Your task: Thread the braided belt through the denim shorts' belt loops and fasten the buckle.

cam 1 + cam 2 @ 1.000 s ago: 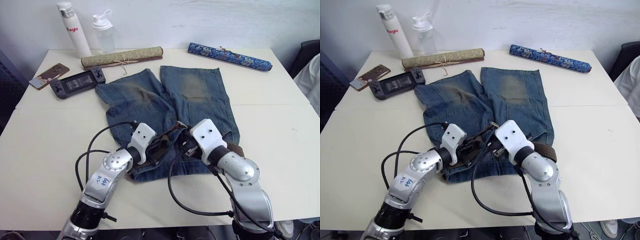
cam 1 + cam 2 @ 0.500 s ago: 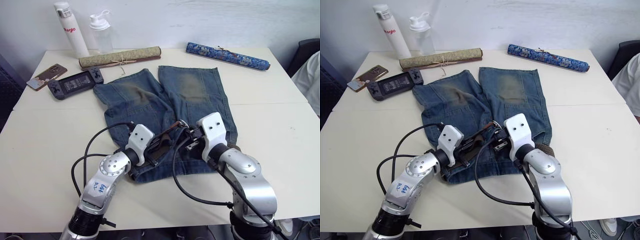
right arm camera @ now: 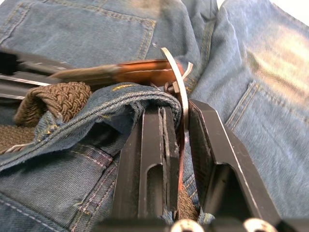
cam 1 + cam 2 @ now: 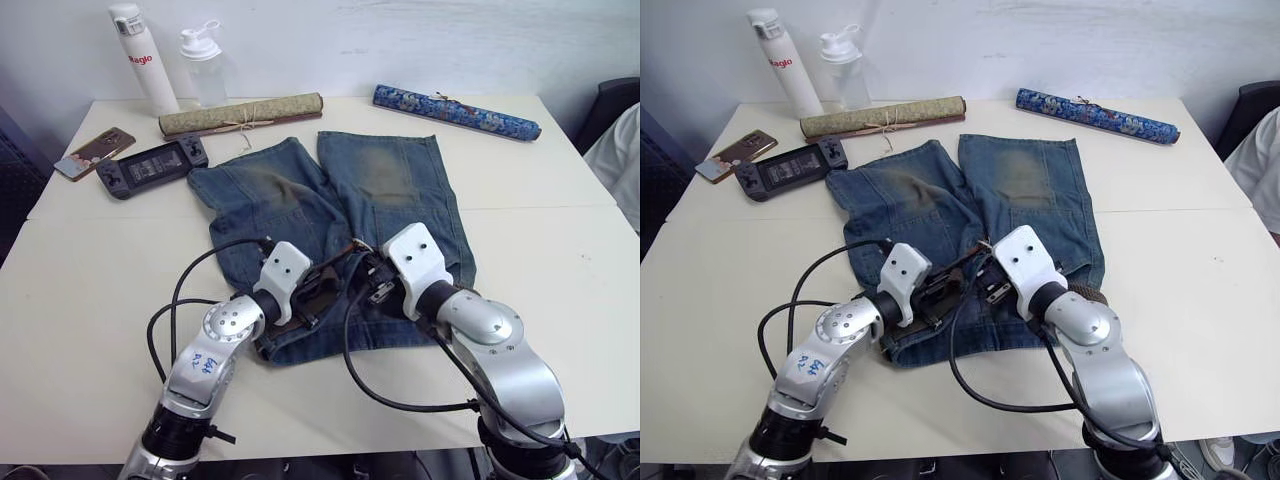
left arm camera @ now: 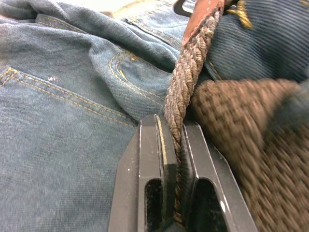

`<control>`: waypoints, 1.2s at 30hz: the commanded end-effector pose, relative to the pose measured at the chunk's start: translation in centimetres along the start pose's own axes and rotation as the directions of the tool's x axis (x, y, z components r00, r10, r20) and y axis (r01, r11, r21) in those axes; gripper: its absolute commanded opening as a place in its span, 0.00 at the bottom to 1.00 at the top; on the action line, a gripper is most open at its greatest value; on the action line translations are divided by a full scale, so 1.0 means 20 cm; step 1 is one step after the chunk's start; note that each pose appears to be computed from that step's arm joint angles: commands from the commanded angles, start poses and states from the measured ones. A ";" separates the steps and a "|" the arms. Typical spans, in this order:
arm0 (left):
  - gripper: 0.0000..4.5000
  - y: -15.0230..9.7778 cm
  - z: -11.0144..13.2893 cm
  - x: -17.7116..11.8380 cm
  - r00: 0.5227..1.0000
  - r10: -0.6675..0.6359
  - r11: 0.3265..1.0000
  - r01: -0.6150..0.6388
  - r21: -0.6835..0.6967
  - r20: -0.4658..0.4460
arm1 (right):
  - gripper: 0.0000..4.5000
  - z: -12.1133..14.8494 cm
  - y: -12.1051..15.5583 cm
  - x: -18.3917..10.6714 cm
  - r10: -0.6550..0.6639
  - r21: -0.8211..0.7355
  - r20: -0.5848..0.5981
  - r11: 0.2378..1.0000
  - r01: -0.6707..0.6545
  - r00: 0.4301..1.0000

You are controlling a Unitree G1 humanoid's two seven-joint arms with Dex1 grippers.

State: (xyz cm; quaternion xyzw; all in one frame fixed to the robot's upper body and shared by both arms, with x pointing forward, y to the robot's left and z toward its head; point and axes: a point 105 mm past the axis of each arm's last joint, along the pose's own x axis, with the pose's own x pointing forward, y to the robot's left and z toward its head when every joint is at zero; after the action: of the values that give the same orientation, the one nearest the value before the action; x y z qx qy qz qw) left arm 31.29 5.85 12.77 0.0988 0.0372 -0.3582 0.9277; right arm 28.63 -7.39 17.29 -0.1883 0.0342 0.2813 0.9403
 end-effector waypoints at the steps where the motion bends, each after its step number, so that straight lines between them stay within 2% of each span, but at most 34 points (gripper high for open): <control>1: 0.00 -0.07 0.12 0.05 0.994 -0.053 0.998 0.050 0.040 0.091 | 0.03 0.08 0.10 -0.02 0.090 -0.047 0.073 0.995 -0.086 0.993; 5: 0.00 -0.10 0.14 0.09 0.991 -0.079 0.996 0.074 0.055 0.110 | 0.03 0.05 0.12 -0.02 0.125 -0.107 0.041 0.987 -0.120 0.991; 9: 0.00 -0.14 0.17 0.11 0.982 -0.114 0.993 0.109 0.042 0.153 | 0.03 0.02 0.15 -0.02 0.188 -0.276 -0.008 0.944 -0.183 0.982; 12: 0.00 -0.15 0.17 0.12 0.978 -0.131 0.991 0.128 0.029 0.161 | 0.03 -0.01 0.18 -0.03 0.216 -0.341 -0.035 0.915 -0.215 0.976; 19: 0.00 -0.16 0.12 0.12 0.978 -0.149 0.989 0.150 0.008 0.148 | 0.03 -0.02 0.12 -0.06 0.200 -0.370 -0.045 0.907 -0.203 0.979; 21: 0.00 -0.16 0.12 0.12 0.977 -0.152 0.988 0.153 0.008 0.148 | 0.26 -0.01 0.10 -0.07 0.194 -0.345 -0.035 0.918 -0.194 0.980; 23: 0.00 -0.17 0.12 0.12 0.977 -0.154 0.988 0.155 0.004 0.149 | 0.45 -0.01 0.11 -0.08 0.203 -0.336 -0.041 0.919 -0.204 0.978; 24: 0.00 -0.17 0.12 0.12 0.977 -0.154 0.988 0.155 0.003 0.149 | 0.51 -0.01 0.11 -0.08 0.204 -0.337 -0.043 0.919 -0.206 0.978; 25: 0.00 -0.17 0.12 0.12 0.976 -0.156 0.988 0.158 0.001 0.150 | 0.64 -0.01 0.10 -0.09 0.205 -0.325 -0.048 0.922 -0.209 0.978; 26: 0.00 -0.17 0.12 0.12 0.976 -0.157 0.987 0.158 0.001 0.149 | 0.67 -0.01 0.09 -0.11 0.203 -0.312 -0.049 0.927 -0.208 0.978; 28: 0.00 -0.17 0.11 0.12 0.976 -0.159 0.987 0.161 0.000 0.148 | 0.87 0.01 0.04 -0.15 0.190 -0.285 -0.047 0.938 -0.195 0.981; 33: 0.00 -0.17 0.11 0.13 0.976 -0.162 0.987 0.164 -0.001 0.147 | 0.87 0.06 -0.10 -0.24 0.157 -0.231 -0.044 0.959 -0.163 0.987; 36: 0.00 -0.17 0.11 0.13 0.975 -0.165 0.986 0.167 -0.001 0.147 | 0.87 0.13 -0.16 -0.30 0.186 -0.220 -0.013 0.958 -0.184 0.983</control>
State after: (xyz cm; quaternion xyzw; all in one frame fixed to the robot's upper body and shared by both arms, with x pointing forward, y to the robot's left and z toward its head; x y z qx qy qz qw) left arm 31.36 2.06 12.88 0.0669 0.0062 -0.4242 0.9031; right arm 26.73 -12.24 19.03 -0.2701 0.0688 0.3490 0.8947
